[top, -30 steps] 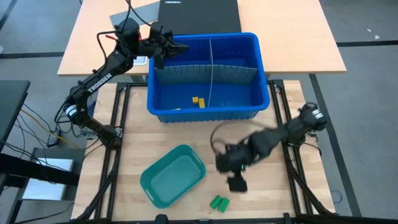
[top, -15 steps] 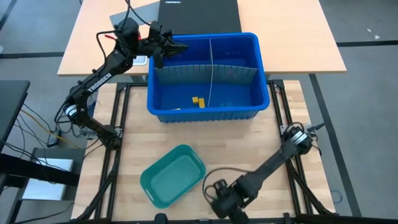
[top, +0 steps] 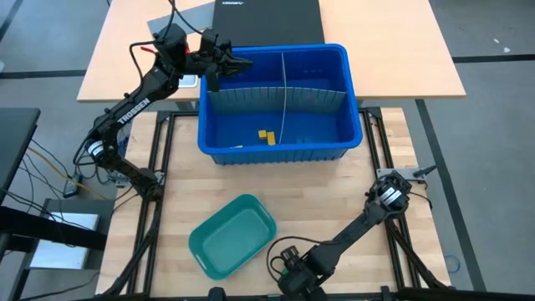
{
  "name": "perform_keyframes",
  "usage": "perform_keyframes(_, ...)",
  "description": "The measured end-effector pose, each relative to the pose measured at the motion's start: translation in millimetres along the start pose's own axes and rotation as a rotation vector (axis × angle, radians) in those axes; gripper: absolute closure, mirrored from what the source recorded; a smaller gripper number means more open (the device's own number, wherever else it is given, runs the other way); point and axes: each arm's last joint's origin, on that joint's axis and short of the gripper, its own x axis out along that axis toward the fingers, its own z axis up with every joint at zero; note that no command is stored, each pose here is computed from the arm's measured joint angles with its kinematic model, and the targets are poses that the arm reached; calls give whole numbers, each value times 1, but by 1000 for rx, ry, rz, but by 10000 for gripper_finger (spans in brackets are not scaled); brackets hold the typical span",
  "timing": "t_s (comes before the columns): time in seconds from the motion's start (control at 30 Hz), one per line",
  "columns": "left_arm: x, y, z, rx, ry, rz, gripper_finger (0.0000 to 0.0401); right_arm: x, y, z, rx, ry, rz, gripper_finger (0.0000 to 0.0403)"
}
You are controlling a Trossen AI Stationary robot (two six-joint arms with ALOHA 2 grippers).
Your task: Sort Items/Unsort Items
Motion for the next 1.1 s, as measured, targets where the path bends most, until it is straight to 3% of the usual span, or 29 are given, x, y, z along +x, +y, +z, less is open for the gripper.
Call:
perform_keyframes(0.53, 0, -1, -1, -4, 17, -29, 400, 23, -8, -26, -3, 95, 15, 174)
perform_keyframes(0.7, 0, -1, -1, -10, 19, -29, 400, 25, -12, -28, 15, 106, 3, 214)
perform_keyframes(0.83, 0, -1, -1, -8, 16, -30, 400, 19, -18, -27, 54, 112, -2, 273)
perform_keyframes(1.1, 0, -1, 0, -5, 14, -31, 400, -14, -32, -28, 162, 274, -56, 274)
